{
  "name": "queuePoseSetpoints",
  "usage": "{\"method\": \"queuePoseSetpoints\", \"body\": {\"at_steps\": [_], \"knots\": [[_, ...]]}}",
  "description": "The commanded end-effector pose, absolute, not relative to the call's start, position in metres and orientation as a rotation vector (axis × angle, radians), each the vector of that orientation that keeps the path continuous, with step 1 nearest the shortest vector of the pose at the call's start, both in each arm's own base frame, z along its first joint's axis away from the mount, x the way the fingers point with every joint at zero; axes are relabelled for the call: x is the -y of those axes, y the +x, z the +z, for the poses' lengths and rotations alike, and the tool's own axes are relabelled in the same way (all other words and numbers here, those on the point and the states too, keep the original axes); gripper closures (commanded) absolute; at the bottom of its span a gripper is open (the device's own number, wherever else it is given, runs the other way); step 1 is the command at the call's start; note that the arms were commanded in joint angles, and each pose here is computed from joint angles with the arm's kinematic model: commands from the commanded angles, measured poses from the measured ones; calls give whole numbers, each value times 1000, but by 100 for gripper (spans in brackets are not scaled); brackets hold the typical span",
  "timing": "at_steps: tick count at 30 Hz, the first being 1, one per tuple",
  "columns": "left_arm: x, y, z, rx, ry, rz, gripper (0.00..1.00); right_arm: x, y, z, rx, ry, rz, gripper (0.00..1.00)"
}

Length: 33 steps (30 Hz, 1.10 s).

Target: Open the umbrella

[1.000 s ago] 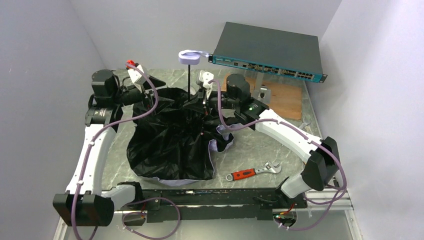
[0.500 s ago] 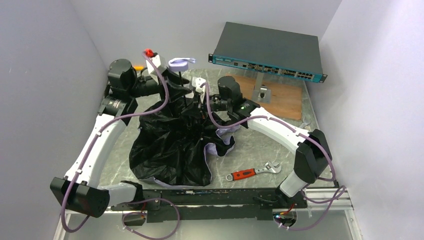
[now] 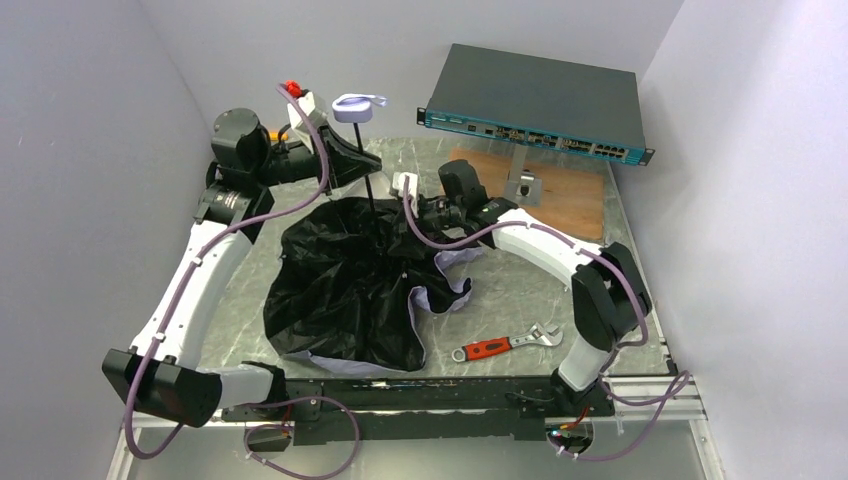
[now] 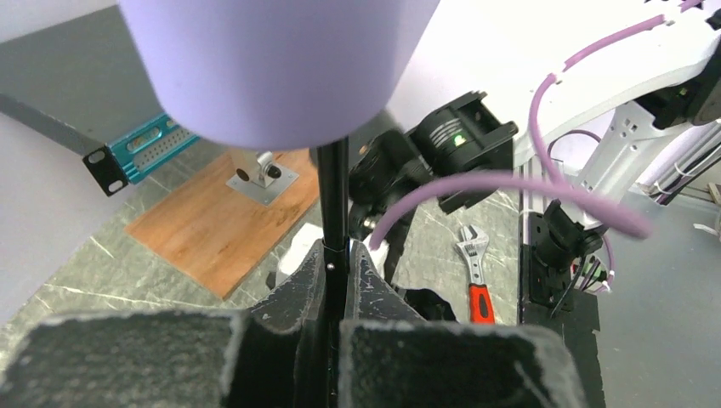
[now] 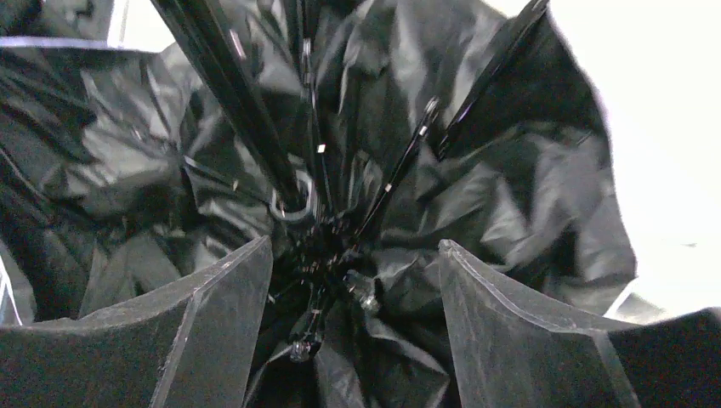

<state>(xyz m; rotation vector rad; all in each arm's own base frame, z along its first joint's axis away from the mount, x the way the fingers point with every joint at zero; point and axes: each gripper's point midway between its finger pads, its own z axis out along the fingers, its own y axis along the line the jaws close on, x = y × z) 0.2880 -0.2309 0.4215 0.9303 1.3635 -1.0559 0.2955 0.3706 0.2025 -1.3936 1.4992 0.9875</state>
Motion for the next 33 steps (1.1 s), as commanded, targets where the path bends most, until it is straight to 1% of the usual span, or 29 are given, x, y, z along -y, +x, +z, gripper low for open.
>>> {"method": "queuePoseSetpoints", "body": {"at_steps": [1, 3, 4, 5, 6, 8, 14, 20, 25, 27, 28, 33], "knots": [[229, 275, 459, -1241, 973, -1021, 100, -365, 278, 173, -1445, -1564, 1010, 29], [225, 277, 461, -1257, 958, -1009, 100, -364, 279, 164, -1448, -1602, 1002, 33], [221, 279, 463, -1270, 942, -999, 100, -362, 280, 159, -1459, -1629, 993, 39], [217, 280, 465, -1275, 933, -993, 100, -359, 280, 153, -1469, -1663, 974, 43], [211, 279, 467, -1277, 930, -986, 100, -354, 281, 147, -1481, -1692, 950, 44], [199, 280, 471, -1286, 917, -946, 100, -342, 280, 139, -1493, -1724, 914, 43], [165, 288, 483, -1307, 841, -864, 100, -307, 274, 113, -1540, -1784, 849, 32], [157, 287, 496, -1267, 861, -798, 100, -278, 275, 84, -1606, -1823, 787, 31], [159, 285, 500, -1240, 915, -791, 100, -256, 284, 79, -1643, -1815, 742, 31], [162, 283, 494, -1240, 952, -808, 100, -257, 285, 93, -1630, -1796, 756, 31], [165, 281, 490, -1239, 977, -808, 100, -262, 286, 109, -1611, -1763, 779, 31], [191, 270, 456, -1240, 1079, -828, 100, -304, 295, 221, -1473, -1498, 943, 27]]}}
